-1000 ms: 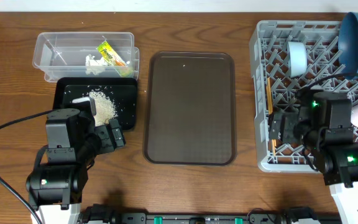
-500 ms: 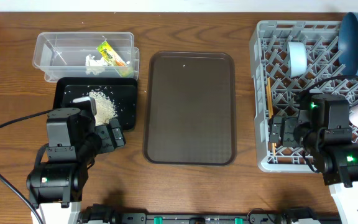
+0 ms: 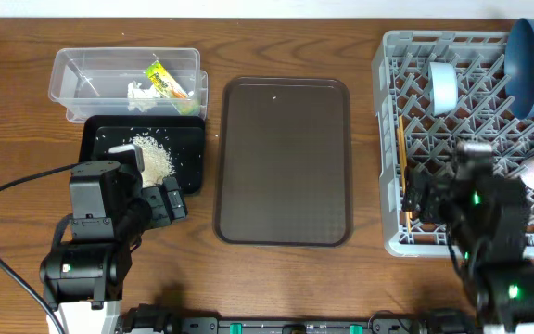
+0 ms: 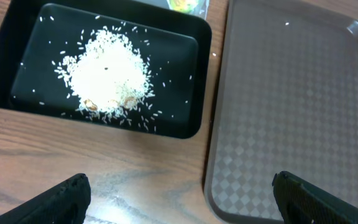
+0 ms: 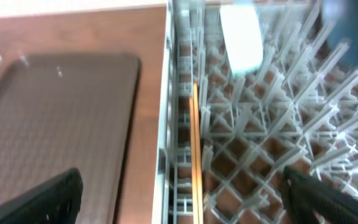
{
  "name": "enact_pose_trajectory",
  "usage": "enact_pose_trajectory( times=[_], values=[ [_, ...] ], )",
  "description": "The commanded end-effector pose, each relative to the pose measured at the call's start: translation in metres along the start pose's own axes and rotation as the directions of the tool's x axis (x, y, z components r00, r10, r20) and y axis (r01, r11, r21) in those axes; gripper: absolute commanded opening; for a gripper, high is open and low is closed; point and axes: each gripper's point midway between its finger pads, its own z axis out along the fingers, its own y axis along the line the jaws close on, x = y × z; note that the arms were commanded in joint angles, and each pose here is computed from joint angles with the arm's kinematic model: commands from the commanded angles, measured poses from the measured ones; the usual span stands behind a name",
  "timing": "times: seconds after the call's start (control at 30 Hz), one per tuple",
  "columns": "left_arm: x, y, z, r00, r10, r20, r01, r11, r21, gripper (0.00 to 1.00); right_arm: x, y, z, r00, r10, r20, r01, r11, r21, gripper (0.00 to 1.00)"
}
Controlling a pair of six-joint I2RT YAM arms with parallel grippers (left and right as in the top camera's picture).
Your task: Sort waste into correct bins and load items into the dishwasher rack
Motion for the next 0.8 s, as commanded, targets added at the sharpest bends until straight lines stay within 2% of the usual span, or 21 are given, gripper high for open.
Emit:
enact_pose_trajectory(
  times=[0.0, 0.23, 0.43, 0.53, 0.63, 0.77],
  values=[
    [0.001, 0.003, 0.001, 1.0, 0.01, -0.001, -0.01, 1.0, -0.012, 0.96, 0.009, -0.004, -0.003, 0.993, 0.003, 0.12, -0.003, 1.0, -0.002, 0.99],
    [0.001, 0.003, 0.001, 1.0, 0.01, -0.001, -0.01, 1.0, -0.012, 0.96, 0.011, -0.005, -0.012, 0.903, 0.024, 0.429, -0.007, 0.999, -0.043, 0.99],
    [0.001, 0.003, 0.001, 1.0, 0.01, -0.001, -0.01, 1.0, -0.012, 0.96, 0.013, -0.011, -0.013, 0.817, 0.04, 0.575, -0.021, 0.999, -0.04, 0.99],
    [0.001, 0.003, 0.001, 1.0, 0.01, -0.001, -0.01, 1.0, -0.012, 0.96, 0.019, -0.012, -0.009, 0.798, 0.044, 0.601, -0.024, 0.999, -0.041, 0.99],
    [0.001, 0.003, 0.001, 1.0, 0.01, -0.001, -0.01, 1.0, -0.012, 0.96, 0.031, -0.011, -0.001, 0.826, 0.034, 0.563, -0.012, 0.999, -0.041, 0.99],
    [0.001, 0.003, 0.001, 1.0, 0.01, -0.001, -0.01, 1.0, -0.012, 0.96, 0.046, -0.001, 0.007, 0.848, -0.138, 0.511, 0.165, 0.986, -0.008, 0.99]
  ],
)
